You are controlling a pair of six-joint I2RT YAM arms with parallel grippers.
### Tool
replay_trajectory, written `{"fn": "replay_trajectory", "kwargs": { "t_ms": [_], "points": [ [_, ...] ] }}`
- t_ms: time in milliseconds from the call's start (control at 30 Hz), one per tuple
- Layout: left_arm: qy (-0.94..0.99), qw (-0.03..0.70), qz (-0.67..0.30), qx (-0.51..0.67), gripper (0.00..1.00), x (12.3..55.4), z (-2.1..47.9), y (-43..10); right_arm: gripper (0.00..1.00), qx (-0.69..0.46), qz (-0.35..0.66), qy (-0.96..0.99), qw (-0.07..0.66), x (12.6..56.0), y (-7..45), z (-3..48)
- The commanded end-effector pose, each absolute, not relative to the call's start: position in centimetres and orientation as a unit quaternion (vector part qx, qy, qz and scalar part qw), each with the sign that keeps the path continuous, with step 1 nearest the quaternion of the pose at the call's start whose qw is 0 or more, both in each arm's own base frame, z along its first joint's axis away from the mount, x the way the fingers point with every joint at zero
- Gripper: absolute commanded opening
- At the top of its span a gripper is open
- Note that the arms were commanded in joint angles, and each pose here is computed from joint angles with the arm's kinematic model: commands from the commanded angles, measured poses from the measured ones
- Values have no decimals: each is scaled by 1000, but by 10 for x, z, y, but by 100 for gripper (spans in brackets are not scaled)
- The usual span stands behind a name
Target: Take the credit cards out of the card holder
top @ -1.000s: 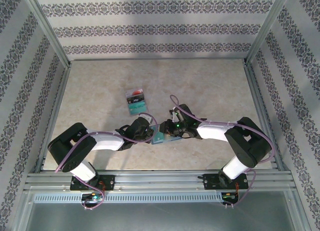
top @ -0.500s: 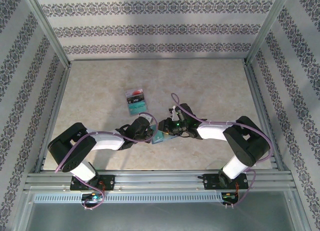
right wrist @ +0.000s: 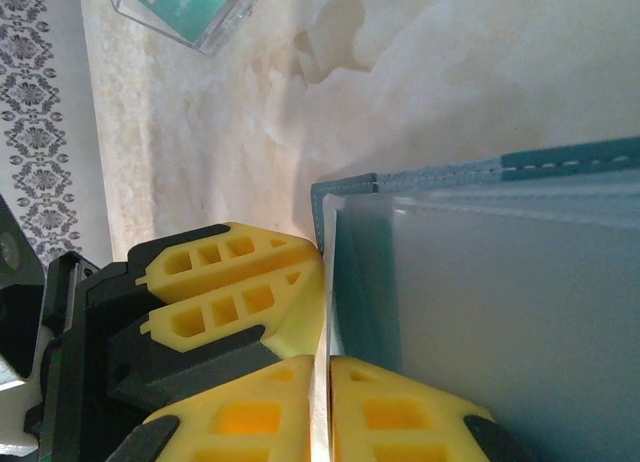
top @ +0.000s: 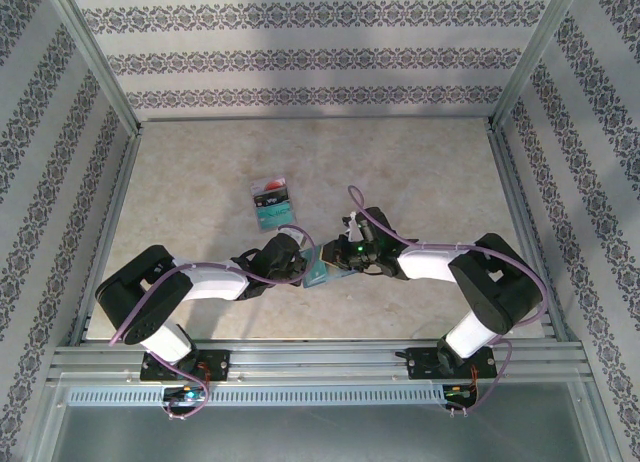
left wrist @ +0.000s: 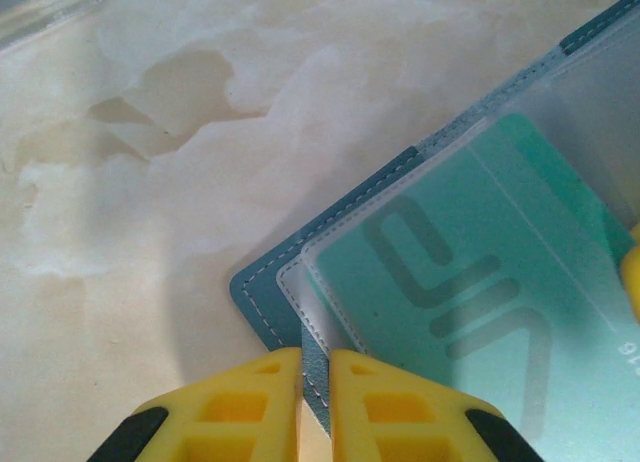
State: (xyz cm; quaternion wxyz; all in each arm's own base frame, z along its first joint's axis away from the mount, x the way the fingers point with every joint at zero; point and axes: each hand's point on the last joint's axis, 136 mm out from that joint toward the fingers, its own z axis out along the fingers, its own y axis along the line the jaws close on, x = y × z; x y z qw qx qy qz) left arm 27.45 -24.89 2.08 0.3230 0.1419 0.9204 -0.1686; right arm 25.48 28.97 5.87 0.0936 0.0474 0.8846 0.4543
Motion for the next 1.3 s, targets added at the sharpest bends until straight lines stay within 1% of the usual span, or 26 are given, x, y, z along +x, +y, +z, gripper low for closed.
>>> {"fn": "replay_trajectory", "kwargs": {
  "t_ms": [0, 100, 300, 600, 867, 1033, 1267],
  "points": [
    [926, 311, -159, 145, 14, 273, 18, -246, 11, 33, 475, 873, 109, 256, 292, 72],
    [927, 309, -157, 146, 14, 272, 17, -245, 10, 35, 472, 874, 111, 256, 289, 70],
    [927, 309, -154, 145, 14, 271, 15, -244, 10, 43, 467, 875, 117, 258, 282, 70],
    [927, 308, -156, 145, 14, 272, 15, -245, 14, 49, 464, 877, 118, 259, 278, 67],
    [927, 310, -156, 143, 14, 272, 15, -244, 7, 49, 458, 880, 121, 257, 276, 66],
    [922, 321, -161, 144, 14, 274, 25, -245, 5, 57, 429, 893, 120, 255, 267, 56],
    [906, 349, -182, 158, 16, 278, 58, -254, 5, 59, 413, 902, 115, 253, 264, 49]
  ]
}}
